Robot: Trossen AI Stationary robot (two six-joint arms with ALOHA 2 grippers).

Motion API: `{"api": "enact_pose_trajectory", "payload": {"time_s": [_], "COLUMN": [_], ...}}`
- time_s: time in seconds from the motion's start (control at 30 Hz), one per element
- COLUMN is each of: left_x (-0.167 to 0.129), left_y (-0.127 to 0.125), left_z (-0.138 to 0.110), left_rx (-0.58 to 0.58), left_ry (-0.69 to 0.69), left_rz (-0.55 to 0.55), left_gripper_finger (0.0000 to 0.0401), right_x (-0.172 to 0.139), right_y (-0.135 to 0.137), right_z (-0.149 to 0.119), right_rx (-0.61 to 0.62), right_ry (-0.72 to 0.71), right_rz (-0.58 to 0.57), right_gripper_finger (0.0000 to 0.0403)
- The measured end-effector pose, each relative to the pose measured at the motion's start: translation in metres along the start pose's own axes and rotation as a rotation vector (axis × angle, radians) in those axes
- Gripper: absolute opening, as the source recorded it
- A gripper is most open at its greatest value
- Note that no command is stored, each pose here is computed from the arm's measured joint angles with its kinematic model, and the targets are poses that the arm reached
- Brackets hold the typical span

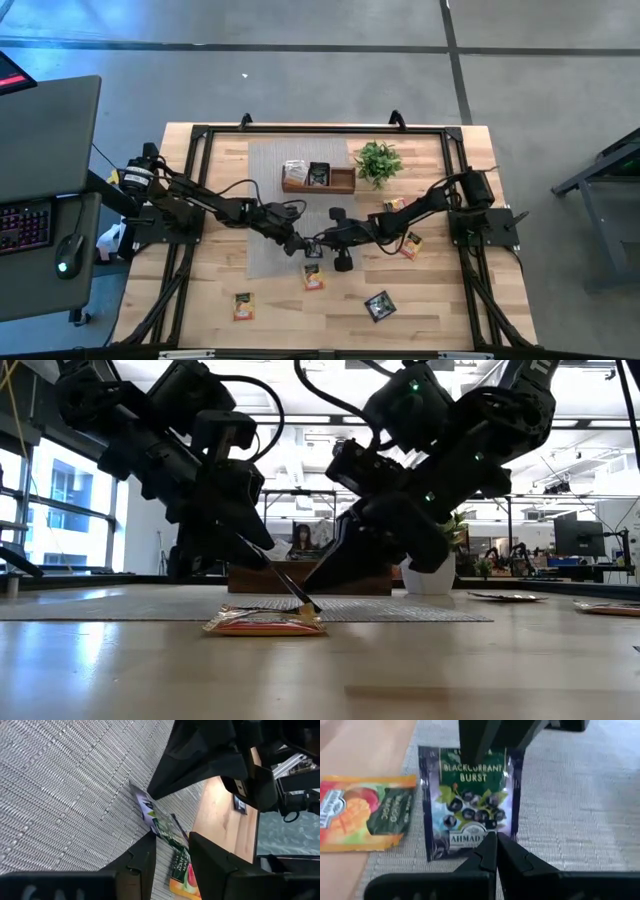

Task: Pick & Place Tea
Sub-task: Put the black tea bag in the middle section of the brown wooden organizer

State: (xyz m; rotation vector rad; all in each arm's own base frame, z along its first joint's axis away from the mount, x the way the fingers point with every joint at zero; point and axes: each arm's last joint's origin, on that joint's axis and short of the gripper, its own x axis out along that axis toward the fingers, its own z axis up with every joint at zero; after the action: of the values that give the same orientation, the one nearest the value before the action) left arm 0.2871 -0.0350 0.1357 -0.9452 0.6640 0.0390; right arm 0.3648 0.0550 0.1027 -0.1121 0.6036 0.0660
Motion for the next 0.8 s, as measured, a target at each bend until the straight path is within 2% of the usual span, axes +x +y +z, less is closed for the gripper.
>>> {"api": "enact_pose_trajectory", "payload": {"time_s": [0.17, 0.4, 0.53, 0.67, 0.8], "left_x": [0.0, 0.0, 0.0, -0.003, -0.009], "left_y": [0.0, 0.003, 0.004, 0.011, 0.015], "left_z": [0.0, -0.002, 0.0, 0.013, 0.047], "left_rx": [0.032, 0.041, 0.073, 0.096, 0.186], "left_ry": [0.001, 0.02, 0.012, 0.007, -0.011], "left_rz": [0.003, 0.033, 0.033, 0.02, -0.041], "left_gripper_finger": [0.0103, 0.0016, 0.001, 0.0003, 0.0002], "right_x": [0.0, 0.0, -0.002, -0.018, -0.052], "right_y": [0.0, 0.0, 0.0, -0.003, -0.006], "right_z": [0.002, 0.002, 0.005, 0.018, 0.034], "right_rx": [-0.021, -0.024, -0.024, -0.042, -0.069], "right_ry": [-0.018, -0.02, -0.026, -0.022, 0.059], "right_rz": [0.001, 0.001, 0.0, -0.017, -0.085], "right_gripper_finger": [0.0, 0.0, 0.0, 0.0, 0.0]}}
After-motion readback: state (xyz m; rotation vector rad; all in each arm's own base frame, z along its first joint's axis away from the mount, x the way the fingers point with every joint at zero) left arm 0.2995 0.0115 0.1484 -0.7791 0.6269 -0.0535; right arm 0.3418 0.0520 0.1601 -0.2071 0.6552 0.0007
